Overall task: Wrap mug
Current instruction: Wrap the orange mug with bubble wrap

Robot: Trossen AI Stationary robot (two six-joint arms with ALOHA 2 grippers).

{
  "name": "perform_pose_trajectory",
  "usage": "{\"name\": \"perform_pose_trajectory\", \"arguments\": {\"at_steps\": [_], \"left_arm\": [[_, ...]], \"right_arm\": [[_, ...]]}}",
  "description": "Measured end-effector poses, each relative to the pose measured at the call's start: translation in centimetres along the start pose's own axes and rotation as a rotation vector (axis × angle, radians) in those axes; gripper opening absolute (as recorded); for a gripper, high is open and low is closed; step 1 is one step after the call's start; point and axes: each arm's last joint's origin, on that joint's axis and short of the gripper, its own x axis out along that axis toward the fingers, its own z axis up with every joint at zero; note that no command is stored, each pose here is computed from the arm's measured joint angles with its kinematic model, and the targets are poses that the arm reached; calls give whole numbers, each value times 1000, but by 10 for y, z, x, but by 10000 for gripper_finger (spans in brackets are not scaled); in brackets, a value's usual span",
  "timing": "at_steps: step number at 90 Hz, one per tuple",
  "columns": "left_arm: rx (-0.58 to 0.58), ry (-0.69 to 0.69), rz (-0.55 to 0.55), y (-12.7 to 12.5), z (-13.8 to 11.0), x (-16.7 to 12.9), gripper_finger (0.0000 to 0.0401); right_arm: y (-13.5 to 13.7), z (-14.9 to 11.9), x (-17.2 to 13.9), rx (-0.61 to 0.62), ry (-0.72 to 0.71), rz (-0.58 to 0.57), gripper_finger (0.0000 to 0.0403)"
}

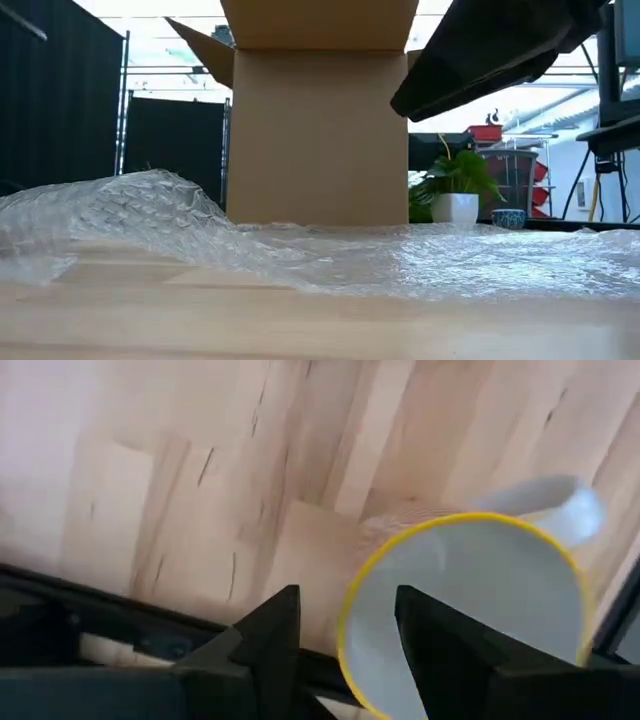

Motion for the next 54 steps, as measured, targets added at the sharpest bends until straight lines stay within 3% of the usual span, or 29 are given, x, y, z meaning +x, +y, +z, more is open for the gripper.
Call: {"name": "perform_pose_trajectory", "arguments": {"at_steps": [14, 27, 34, 45, 54], "left_arm": [[4, 5, -95, -2, -2, 29, 154], [-18, 6, -106, 3, -4, 49, 146], [-42, 15, -95, 5, -2, 51, 113], [-51, 26, -95, 6, 3, 49, 25], [-68, 21, -116, 1, 10, 39, 11]], "right_arm": [[0, 0, 0, -1, 0, 0, 212], [0, 0, 0, -3, 0, -1, 212], [0, 0, 0, -3, 0, -1, 212], [0, 0, 0, -9, 0, -1, 212], [0, 0, 0, -19, 1, 0, 212]]}}
